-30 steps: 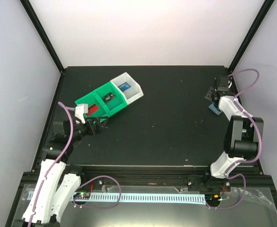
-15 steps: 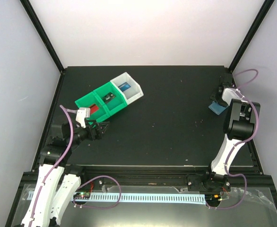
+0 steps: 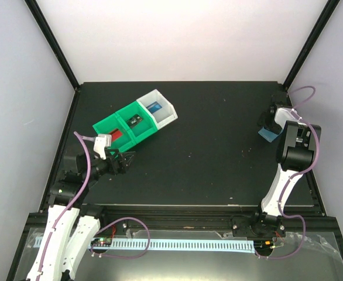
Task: Take the credit cards out of the card holder
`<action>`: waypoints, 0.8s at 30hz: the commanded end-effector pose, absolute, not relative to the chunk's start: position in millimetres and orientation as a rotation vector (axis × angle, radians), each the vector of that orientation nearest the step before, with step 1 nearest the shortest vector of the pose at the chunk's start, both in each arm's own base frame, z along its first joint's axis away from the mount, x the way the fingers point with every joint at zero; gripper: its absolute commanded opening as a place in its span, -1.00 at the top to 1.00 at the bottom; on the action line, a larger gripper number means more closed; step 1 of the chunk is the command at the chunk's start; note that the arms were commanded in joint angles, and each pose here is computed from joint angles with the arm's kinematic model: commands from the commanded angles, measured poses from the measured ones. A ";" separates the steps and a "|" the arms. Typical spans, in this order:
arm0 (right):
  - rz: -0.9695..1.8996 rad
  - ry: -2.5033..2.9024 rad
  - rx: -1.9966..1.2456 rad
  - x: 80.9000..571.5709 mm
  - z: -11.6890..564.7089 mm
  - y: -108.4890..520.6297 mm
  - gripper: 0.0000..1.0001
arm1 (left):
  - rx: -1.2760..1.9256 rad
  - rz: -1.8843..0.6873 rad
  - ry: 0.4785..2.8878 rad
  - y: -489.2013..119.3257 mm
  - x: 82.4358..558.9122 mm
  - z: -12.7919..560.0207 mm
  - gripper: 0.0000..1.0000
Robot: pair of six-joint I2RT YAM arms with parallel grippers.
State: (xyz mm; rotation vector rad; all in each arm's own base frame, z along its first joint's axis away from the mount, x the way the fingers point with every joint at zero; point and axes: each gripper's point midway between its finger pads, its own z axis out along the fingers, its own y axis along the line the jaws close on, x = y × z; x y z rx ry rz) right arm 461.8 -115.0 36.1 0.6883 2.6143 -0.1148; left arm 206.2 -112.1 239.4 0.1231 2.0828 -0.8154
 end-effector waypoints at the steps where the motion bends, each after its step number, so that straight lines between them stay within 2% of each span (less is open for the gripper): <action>1: -0.071 2.671 0.614 459.0 34.2 -99.1 -0.27 | 0.142 -0.798 2.070 -112.0 207.0 241.9 -0.98; 20: -0.070 2.838 0.148 433.2 16.3 30.7 -0.26 | 0.138 -0.772 2.068 -109.1 207.5 241.5 -0.98; 22: -0.107 2.839 0.097 427.0 18.8 39.1 -0.37 | 0.137 -0.772 2.068 -109.2 207.4 241.4 -0.98; 24: -0.094 2.842 0.035 420.5 24.1 48.0 -0.30 | 0.136 -0.772 2.069 -109.1 207.3 241.3 -0.98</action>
